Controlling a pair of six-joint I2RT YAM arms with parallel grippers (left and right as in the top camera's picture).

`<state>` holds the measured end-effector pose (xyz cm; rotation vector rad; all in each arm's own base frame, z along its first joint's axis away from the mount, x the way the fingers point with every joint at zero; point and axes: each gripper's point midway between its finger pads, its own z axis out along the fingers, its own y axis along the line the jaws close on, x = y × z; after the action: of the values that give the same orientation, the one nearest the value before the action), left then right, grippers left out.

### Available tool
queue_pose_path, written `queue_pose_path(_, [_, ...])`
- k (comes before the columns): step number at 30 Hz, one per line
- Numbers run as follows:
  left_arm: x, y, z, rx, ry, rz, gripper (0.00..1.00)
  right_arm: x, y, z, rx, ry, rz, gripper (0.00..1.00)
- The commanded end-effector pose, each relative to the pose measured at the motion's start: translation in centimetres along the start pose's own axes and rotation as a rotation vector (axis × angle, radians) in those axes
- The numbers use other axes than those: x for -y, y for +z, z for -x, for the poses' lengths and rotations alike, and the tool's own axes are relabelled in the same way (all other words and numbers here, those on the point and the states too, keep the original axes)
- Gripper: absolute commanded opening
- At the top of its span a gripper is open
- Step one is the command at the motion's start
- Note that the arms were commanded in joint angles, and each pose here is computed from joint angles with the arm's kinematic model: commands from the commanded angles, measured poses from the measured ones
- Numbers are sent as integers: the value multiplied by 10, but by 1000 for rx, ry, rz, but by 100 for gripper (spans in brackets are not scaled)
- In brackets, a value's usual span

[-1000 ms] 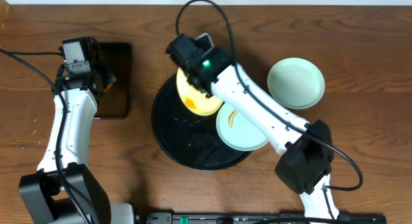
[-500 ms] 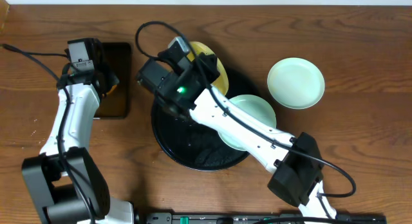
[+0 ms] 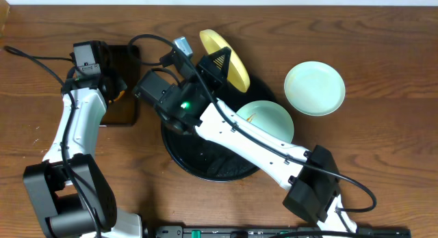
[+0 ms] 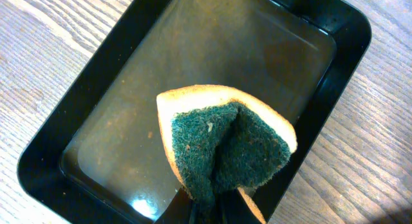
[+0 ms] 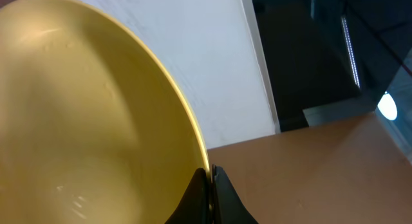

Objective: Clean dirty plates on tray and stack at the side
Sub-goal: 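Lift the yellow plate with the right gripper and carry it right, then set the yellow plate onto the cleaned light-blue plate, release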

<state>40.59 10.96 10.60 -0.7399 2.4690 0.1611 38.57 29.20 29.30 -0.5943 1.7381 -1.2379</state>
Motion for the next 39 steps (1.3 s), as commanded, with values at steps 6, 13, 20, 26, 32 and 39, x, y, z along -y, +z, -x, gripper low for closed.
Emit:
queue_pose_path(6, [-2, 0, -1, -5, 8, 5, 8, -46, 5, -12, -84, 246, 399, 1])
queue_pose_path(13, [-3, 0, -2, -9, 8, 6, 8, -71, 39, -64, -481, 564, 962, 1])
queue_pose_path(20, [-3, 0, -3, -13, 9, 7, 8, -51, 87, -99, -634, 816, 1490, 1])
queue_pose_path(26, [-3, 0, -3, -13, 9, 8, 8, -25, 156, -169, -731, 981, 1420, 1])
queue_pose_path(32, [-3, 0, -3, -12, 9, 7, 8, -22, 197, -249, -882, 1053, 1267, 1])
queue_pose_path(39, [-3, 0, -3, -12, 8, 7, 8, -43, 224, -314, -990, 1040, 1072, 1])
